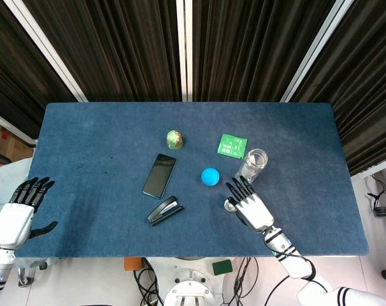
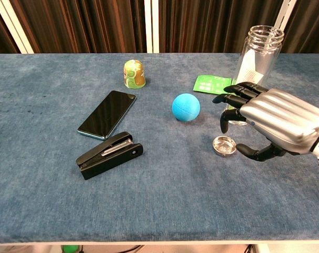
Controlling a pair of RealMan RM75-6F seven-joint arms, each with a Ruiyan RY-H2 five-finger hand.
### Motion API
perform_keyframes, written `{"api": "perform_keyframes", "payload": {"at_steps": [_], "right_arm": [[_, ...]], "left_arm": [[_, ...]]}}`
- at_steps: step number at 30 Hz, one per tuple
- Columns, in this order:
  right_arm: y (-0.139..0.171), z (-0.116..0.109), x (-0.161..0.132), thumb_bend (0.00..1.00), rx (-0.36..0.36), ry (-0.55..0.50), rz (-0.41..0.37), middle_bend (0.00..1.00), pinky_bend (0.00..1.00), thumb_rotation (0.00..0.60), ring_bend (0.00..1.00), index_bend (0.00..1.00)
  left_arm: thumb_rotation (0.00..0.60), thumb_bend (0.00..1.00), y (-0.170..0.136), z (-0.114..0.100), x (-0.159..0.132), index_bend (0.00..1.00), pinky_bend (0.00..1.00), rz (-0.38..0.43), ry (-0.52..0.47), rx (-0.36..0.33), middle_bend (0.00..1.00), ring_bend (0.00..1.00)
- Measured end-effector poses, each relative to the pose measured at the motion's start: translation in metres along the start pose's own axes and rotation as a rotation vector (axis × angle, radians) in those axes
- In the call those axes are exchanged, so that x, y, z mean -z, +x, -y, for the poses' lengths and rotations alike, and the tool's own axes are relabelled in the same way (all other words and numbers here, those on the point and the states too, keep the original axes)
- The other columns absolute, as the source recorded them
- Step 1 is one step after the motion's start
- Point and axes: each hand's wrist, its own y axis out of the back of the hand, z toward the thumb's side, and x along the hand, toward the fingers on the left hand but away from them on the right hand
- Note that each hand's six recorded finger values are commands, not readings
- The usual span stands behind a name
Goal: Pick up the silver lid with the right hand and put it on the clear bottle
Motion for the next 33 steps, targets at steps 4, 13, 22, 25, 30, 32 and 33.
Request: {"api": "perform_keyframes", "payload": {"at_steps": [4, 13, 22, 25, 30, 32, 33], "right_arm": [[-0.003, 0.0, -0.001, 0.39, -0.002, -0.001, -0.001, 0.09, 0.0, 0.6, 0.0, 0.42], [-0.009, 0.004, -0.003, 0.39, -0.015, 0.005, 0.0, 0.09, 0.0, 0.6, 0.0, 0.43], [-0.016, 0.01, -0.003, 0.39, -0.029, 0.016, 0.009, 0.09, 0.0, 0.6, 0.0, 0.48], [-0.016, 0.011, -0.003, 0.39, -0.032, 0.017, 0.012, 0.09, 0.0, 0.6, 0.0, 0.48], [-0.018, 0.014, -0.004, 0.4, -0.038, 0.018, 0.012, 0.09, 0.0, 0.6, 0.0, 0.5], [-0.019, 0.015, -0.004, 0.4, -0.041, 0.023, 0.013, 0.09, 0.0, 0.6, 0.0, 0.51], [-0.019, 0.015, -0.004, 0.41, -0.042, 0.024, 0.014, 0.09, 0.0, 0.6, 0.0, 0.52]], "left_arm": [[0.6, 0.04, -0.001, -0.001, 0.001, 0.12, 0.12, -0.003, 0.0, -0.003, 0.1, 0.06], [0.6, 0.04, -0.002, 0.001, 0.001, 0.12, 0.12, -0.002, -0.002, 0.002, 0.1, 0.06], [0.6, 0.04, -0.002, -0.001, 0.003, 0.12, 0.12, -0.006, 0.001, -0.001, 0.1, 0.06], [0.6, 0.05, -0.002, -0.001, 0.004, 0.12, 0.12, -0.006, -0.001, 0.001, 0.1, 0.06], [0.6, 0.05, -0.002, -0.001, 0.005, 0.12, 0.12, -0.008, -0.002, 0.001, 0.1, 0.06], [0.6, 0.05, -0.002, -0.001, 0.006, 0.12, 0.12, -0.012, -0.002, 0.001, 0.1, 0.06], [0.6, 0.05, -0.002, -0.001, 0.006, 0.12, 0.12, -0.012, -0.002, 0.001, 0.1, 0.06]]}}
